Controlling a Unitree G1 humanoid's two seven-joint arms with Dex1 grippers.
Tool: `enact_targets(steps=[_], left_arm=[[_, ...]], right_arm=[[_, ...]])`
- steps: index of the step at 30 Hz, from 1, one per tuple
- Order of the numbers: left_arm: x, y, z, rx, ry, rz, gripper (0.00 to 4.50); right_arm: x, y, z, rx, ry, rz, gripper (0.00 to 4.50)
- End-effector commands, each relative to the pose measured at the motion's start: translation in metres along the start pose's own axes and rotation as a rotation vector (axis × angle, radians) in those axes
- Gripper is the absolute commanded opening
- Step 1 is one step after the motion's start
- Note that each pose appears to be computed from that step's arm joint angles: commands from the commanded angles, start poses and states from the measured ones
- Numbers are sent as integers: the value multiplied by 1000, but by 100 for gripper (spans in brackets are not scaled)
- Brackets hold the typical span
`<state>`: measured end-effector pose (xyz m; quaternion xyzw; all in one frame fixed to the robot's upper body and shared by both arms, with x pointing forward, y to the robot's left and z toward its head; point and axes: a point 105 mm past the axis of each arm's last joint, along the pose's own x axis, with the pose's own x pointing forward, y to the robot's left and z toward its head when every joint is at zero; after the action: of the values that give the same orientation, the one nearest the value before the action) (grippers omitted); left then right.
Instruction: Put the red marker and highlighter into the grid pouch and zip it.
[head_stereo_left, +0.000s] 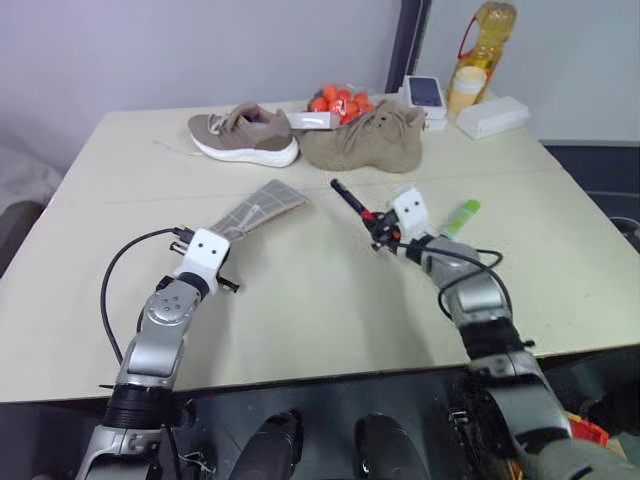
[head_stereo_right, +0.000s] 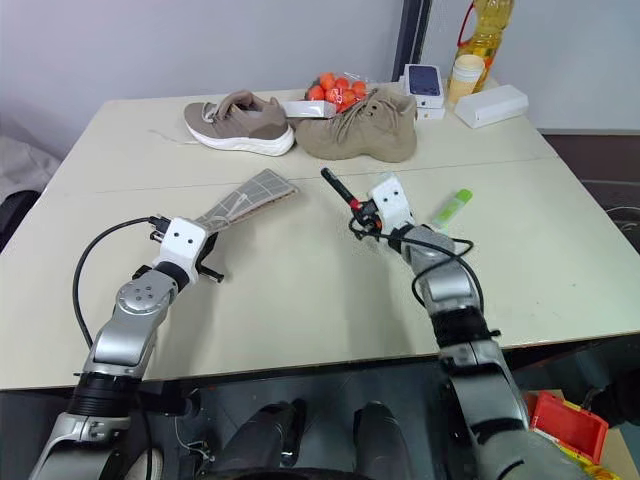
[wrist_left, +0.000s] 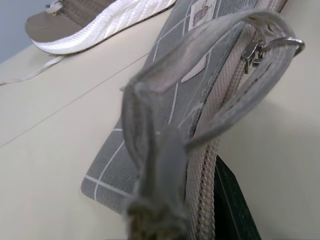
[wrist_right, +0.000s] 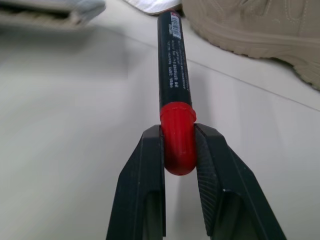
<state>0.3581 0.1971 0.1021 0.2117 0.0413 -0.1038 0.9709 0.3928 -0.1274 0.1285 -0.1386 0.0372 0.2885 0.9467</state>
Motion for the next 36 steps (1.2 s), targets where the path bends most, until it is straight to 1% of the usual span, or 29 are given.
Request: enact_targets(steps=[1, 6, 10, 20, 25, 36], left_arm=[[-2, 4, 17, 0, -57, 11, 0], [-3, 2, 17, -5, -56, 5, 0], [-3, 1, 19, -7, -58, -2, 0], [-2, -4, 22, -5, -70, -43, 0], [-2, -11, 23, 3, -76, -89, 0], [-1, -21, 27, 12, -88, -148, 0]], right_arm=[[-11, 13, 29, -56, -86, 67, 29], [-17, 21, 29, -57, -77, 113, 29], [-17, 23, 32, -59, -81, 121, 29], [-20, 33, 40, -139, -97, 179, 29], [-24, 38, 42, -171, -98, 208, 29], [-30, 42, 47, -220, -97, 240, 29]])
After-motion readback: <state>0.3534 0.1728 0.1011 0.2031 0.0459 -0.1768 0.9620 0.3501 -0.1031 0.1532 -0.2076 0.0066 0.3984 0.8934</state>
